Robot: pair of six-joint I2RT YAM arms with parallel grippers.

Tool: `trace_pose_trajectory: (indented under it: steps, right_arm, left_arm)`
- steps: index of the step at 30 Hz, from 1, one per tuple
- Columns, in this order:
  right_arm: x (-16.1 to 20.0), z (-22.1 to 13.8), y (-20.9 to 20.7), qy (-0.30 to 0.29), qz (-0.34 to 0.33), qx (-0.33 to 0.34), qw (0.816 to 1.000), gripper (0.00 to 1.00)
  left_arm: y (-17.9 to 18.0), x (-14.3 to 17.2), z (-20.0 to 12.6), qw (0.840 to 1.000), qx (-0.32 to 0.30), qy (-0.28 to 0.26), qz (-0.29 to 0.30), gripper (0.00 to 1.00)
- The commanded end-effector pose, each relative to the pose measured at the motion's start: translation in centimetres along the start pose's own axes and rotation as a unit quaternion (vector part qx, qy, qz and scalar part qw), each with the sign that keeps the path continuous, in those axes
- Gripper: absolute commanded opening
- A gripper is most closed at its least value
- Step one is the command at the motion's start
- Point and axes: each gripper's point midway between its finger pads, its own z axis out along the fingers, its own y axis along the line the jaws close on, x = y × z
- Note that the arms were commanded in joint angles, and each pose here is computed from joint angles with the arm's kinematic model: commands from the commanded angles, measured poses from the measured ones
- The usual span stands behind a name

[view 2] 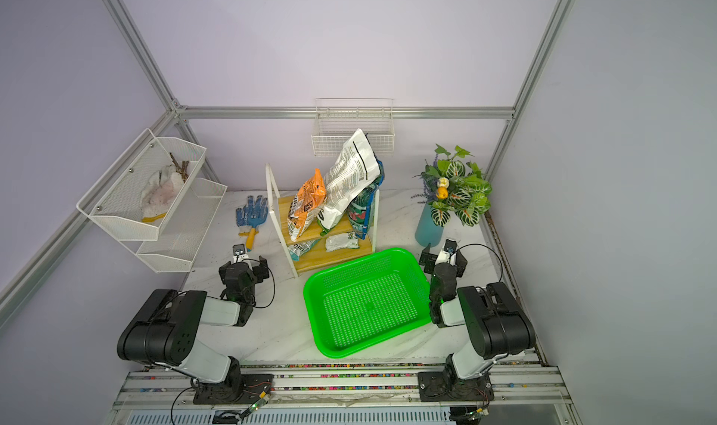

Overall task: Take down the fertilizer bag from the shelf
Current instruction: Move the storage box to the center of the board.

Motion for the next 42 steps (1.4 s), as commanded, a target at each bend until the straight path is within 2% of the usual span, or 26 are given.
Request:
trace_pose_trajectory:
  steps: [1,6,7,10,15,24,30,34,38,42]
  right_arm:
    - [-0.9,0.3,0.3,-0.013,0.009,-0.005,1.0,1.0]
    - [-1.3,-0.1,0.6,-0.014,0.001,-0.017,1.0,1.0]
    - [-2.4,-0.3,0.6,-0.023,0.004,-0.017,1.0,1.0]
    - [-3.7,-0.2,0.6,-0.011,-0.001,-0.008,1.0,1.0]
    - [-4.7,0.0,1.4,0.034,-0.008,-0.022,0.999,1.0]
    - [-5.1,-1.1,1.2,0.14,0.054,-0.004,0.989,0.98]
    - [-3.9,-2.1,2.5,0.252,0.081,-0.019,0.964,0.94]
    - [-2.2,-3.5,4.3,0.333,0.078,-0.061,0.938,0.86]
    - [-0.2,-5.4,5.8,0.39,0.075,-0.112,0.911,0.74]
    - [1.5,-7.0,6.2,0.422,0.066,-0.136,0.894,0.58]
  left_arm:
    - [-0.5,-2.7,1.3,0.999,0.013,-0.025,-0.02,1.0]
    - [-0.6,-3.1,1.2,0.999,0.014,-0.033,-0.017,1.0]
    - [-0.7,-3.3,1.1,0.999,0.017,-0.034,-0.013,1.0]
    - [-1.4,-4.5,0.9,0.999,0.037,-0.012,0.005,1.0]
    - [-0.3,-7.2,-1.0,0.999,0.026,0.004,-0.023,1.0]
    - [1.7,-8.2,-4.4,0.998,0.01,0.03,-0.046,1.0]
    - [2.1,-12.4,-5.7,0.998,0.015,0.014,-0.06,1.0]
    - [2.1,-14.5,-6.0,0.997,0.024,0.011,-0.078,1.0]
    - [1.3,-13.0,-5.7,0.996,0.039,0.031,-0.073,1.0]
    - [0.9,-8.7,-5.2,0.995,0.038,0.064,-0.072,1.0]
